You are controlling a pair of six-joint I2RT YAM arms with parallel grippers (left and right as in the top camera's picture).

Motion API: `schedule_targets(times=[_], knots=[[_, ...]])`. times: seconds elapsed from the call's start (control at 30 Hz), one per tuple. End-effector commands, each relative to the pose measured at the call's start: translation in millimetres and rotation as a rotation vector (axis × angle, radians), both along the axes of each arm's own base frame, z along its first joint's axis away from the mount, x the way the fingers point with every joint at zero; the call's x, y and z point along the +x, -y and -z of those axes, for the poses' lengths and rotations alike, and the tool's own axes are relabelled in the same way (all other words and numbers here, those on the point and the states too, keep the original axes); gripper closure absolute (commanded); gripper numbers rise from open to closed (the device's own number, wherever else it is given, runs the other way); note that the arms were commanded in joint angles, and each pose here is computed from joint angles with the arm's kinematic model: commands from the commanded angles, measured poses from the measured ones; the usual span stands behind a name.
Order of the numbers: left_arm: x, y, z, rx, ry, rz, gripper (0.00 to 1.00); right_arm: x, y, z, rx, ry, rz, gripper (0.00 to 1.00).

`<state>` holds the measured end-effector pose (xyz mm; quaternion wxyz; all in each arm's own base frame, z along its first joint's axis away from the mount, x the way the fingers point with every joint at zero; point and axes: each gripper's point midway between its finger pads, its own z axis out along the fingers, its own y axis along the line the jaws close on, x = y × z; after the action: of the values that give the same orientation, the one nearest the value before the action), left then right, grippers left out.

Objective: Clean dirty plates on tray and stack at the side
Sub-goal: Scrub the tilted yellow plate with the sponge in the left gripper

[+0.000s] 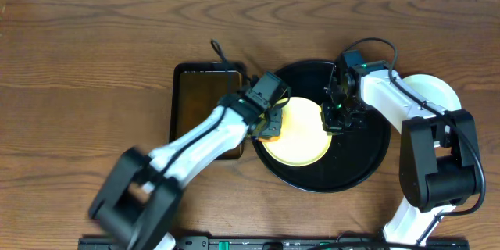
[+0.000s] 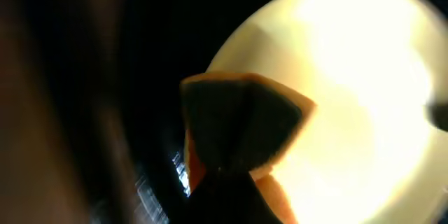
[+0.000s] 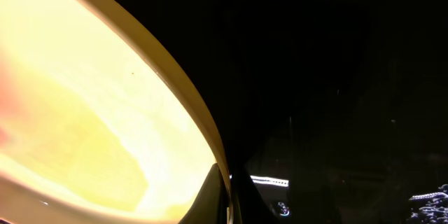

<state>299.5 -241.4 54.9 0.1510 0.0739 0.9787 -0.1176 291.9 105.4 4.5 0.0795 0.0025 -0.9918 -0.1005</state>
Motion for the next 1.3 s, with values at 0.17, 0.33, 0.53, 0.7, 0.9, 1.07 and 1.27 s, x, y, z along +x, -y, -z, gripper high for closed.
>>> schedule_targets(times=[0.17, 0.33, 0.53, 0.7, 0.9, 1.07, 1.27], knots=[[16, -78, -72, 0.109, 0.17, -0.14, 0.93, -2, 1, 0, -0.019, 0.0, 0.002, 0.99], [15, -75, -63, 0.026, 0.098, -0.114, 0.93, -2, 1, 0, -0.019, 0.0, 0.0, 0.99], [10, -20, -59, -0.143, 0.066, 0.056, 0.92, -3, 1, 1, -0.019, -0.002, 0.0, 0.99], [1, 11, -34, -0.142, 0.033, 0.126, 0.93, -4, 1, 1, -0.02, -0.006, 0.001, 0.99], [-15, 42, 16, -0.097, -0.038, 0.207, 0.93, -4, 1, 0, -0.021, -0.009, 0.0, 0.99], [5, 15, 42, 0.061, 0.011, 0.133, 0.93, -4, 1, 0, -0.021, -0.01, 0.0, 0.99], [33, -28, 40, 0.215, 0.094, 0.02, 0.93, -5, 1, 0, -0.022, -0.012, 0.0, 0.99]])
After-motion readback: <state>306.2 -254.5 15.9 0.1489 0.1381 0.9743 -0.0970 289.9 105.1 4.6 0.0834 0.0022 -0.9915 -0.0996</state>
